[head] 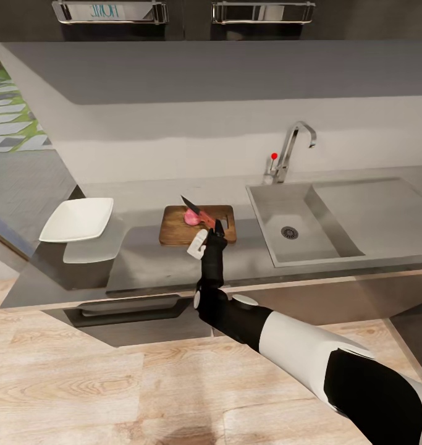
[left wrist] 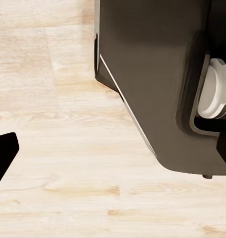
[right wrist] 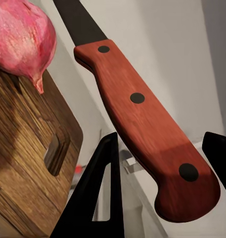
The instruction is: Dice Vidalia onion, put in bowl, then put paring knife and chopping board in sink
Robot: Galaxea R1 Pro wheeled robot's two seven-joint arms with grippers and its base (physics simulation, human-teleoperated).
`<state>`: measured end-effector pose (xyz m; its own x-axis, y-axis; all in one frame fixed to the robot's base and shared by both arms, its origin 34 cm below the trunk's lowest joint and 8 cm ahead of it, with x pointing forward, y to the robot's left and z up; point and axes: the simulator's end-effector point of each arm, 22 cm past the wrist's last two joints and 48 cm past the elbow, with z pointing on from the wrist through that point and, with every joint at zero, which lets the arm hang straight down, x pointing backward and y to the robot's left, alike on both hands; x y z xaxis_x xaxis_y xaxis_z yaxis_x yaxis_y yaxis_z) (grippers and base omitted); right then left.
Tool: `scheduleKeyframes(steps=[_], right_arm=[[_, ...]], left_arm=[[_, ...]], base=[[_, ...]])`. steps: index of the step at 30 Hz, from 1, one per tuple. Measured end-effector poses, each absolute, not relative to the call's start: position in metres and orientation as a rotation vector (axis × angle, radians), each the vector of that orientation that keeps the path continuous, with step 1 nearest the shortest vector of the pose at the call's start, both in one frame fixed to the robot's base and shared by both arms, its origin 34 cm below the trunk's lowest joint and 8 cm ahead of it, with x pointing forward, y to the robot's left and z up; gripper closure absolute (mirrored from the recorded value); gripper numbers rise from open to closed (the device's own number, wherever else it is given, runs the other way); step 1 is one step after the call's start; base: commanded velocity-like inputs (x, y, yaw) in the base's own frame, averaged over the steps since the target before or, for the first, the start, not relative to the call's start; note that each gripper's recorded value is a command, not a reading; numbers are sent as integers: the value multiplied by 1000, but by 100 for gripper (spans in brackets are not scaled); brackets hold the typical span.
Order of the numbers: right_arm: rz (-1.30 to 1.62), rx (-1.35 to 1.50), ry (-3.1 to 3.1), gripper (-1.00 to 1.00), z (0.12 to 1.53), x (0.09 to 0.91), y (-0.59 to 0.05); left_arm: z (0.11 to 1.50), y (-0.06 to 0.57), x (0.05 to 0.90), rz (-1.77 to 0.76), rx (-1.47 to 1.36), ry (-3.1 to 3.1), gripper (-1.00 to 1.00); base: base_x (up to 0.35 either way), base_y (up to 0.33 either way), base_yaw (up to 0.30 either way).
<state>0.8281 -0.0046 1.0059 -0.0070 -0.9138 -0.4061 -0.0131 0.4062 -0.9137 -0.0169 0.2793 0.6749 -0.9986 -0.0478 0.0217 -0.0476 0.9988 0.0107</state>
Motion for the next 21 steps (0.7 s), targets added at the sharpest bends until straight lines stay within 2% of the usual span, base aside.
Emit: scheduleKeyframes(steps=[21], right_arm=[[-883, -950, 1407, 100, 997, 828, -2]], left_arm=[[675, 279, -17, -15, 75, -3119, -100]], base=[[10, 0, 0]])
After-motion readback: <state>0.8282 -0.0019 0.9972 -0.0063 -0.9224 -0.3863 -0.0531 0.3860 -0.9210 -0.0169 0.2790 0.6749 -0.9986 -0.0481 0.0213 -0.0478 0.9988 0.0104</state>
